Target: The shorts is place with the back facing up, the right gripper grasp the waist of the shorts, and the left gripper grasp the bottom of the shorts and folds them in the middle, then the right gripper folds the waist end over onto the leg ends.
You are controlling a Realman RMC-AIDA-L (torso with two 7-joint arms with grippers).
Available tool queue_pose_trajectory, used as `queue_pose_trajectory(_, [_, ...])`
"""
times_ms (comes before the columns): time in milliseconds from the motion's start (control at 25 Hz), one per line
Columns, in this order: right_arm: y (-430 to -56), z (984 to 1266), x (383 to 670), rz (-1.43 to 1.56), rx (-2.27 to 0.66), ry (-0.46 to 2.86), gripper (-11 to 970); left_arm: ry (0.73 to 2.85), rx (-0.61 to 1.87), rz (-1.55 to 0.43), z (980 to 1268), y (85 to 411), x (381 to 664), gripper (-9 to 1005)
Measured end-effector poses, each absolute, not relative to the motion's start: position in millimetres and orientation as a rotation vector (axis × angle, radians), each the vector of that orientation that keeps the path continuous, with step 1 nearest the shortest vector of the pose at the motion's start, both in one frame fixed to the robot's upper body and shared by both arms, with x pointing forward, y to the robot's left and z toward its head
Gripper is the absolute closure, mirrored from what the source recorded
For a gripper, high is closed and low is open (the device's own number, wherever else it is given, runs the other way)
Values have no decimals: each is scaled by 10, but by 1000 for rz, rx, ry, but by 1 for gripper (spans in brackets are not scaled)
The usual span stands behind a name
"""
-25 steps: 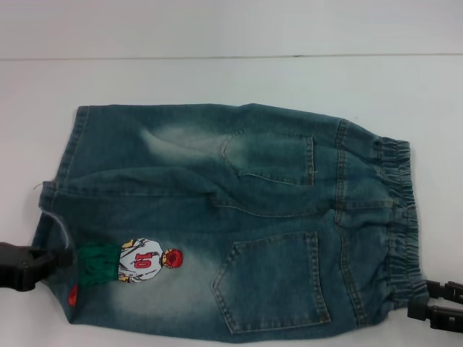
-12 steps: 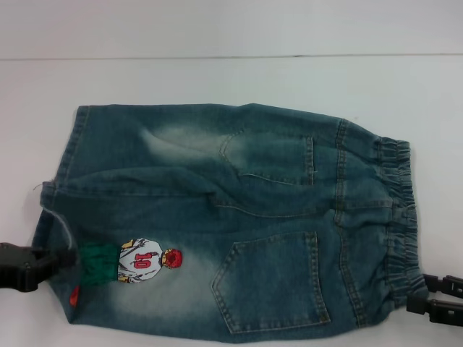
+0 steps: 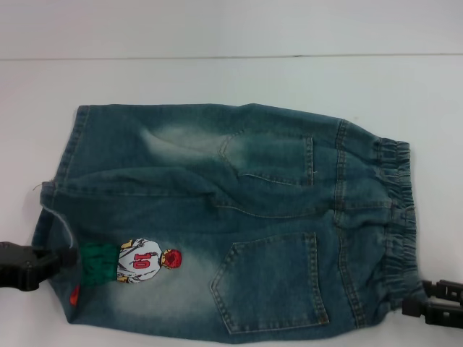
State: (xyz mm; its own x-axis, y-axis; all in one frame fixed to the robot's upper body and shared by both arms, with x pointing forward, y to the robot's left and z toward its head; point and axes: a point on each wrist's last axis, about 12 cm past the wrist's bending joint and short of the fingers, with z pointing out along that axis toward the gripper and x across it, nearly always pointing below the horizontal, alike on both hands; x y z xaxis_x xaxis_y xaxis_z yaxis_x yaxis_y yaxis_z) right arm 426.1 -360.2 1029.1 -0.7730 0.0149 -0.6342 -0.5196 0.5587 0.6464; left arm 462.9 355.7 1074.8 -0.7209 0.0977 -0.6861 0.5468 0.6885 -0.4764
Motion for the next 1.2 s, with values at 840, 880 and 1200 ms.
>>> queue_pose_trajectory(840, [-3593, 10289, 4333, 1114, -506, 2225, 777, 2243, 516, -925, 10783, 3523, 4681, 976])
queue_pose_trajectory(880, [-3591, 10289, 4332, 1115, -507, 2224, 806, 2242, 517, -926, 10785, 3521, 4682, 976])
queue_pose_trajectory(1200, [-3612, 10355, 4348, 1141, -479, 2171, 922, 2207, 493, -930, 10807, 3536, 4677, 976])
